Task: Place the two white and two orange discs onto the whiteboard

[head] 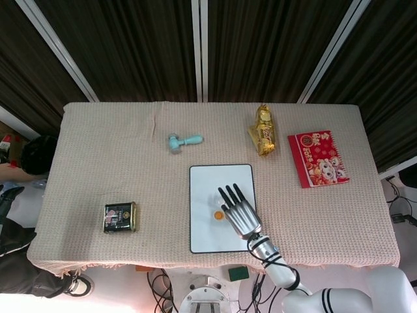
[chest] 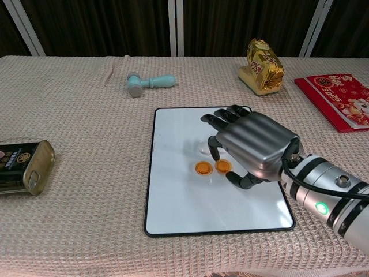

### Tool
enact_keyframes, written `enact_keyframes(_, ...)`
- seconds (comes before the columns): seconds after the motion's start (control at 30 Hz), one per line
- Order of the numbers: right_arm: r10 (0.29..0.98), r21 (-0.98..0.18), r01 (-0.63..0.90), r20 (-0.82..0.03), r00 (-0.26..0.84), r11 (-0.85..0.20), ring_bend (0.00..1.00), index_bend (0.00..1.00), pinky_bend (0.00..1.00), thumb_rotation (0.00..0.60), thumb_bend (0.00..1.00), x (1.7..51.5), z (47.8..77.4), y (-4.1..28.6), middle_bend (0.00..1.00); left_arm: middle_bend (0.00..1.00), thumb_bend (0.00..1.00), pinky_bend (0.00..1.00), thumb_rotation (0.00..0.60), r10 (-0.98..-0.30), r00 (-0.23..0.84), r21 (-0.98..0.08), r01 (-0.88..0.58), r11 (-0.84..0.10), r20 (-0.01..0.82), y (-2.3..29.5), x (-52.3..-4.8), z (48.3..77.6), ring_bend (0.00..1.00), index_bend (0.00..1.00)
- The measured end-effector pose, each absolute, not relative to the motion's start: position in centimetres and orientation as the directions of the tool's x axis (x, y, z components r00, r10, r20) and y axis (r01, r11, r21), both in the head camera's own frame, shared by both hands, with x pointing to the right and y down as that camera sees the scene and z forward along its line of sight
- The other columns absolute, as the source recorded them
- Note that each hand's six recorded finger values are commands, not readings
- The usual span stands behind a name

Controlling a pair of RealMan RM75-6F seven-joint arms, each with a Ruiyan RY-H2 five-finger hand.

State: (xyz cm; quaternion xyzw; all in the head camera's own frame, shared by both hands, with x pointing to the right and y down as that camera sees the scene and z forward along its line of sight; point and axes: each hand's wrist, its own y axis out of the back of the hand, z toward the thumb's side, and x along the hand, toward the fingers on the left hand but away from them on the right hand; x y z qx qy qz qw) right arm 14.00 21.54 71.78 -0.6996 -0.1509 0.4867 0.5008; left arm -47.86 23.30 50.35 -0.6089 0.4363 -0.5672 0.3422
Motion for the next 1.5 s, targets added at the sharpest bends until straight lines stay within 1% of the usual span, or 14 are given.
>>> enact_keyframes(0.67, 0.694, -0.848, -0.291, -0.53, 0.487, -0.443, 0.0, 0.53, 0.0, 0.6, 0.39, 13.13, 72.46, 21.62, 0.0, 0.14, 0.1, 0.12, 0.6, -0.921, -0.026, -0.913, -0.149, -0.38, 0.388, 23.32, -48.01, 50.18, 0.0, 0.12)
enact_keyframes(1.1, 0.704, -0.854, -0.301, -0.52, 0.483, -0.424, 0.0, 0.53, 0.0, 0.6, 0.39, 13.71, 71.76, 21.48, 0.0, 0.14, 0.1, 0.12, 0.6, -0.921, -0.026, -0.912, -0.151, -0.38, 0.388, 23.33, -48.02, 50.15, 0.0, 0.12)
enact_keyframes(1.5, 0.694, -0.847, -0.304, -0.532, 0.485, -0.436, 0.0, 0.51, 0.0, 0.6, 0.39, 13.61, 72.14, 21.61, 0.0, 0.14, 0.1, 0.12, 0.6, -0.921, -0.03, -0.912, -0.15, -0.381, 0.389, 23.3, -48.09, 50.18, 0.0, 0.12)
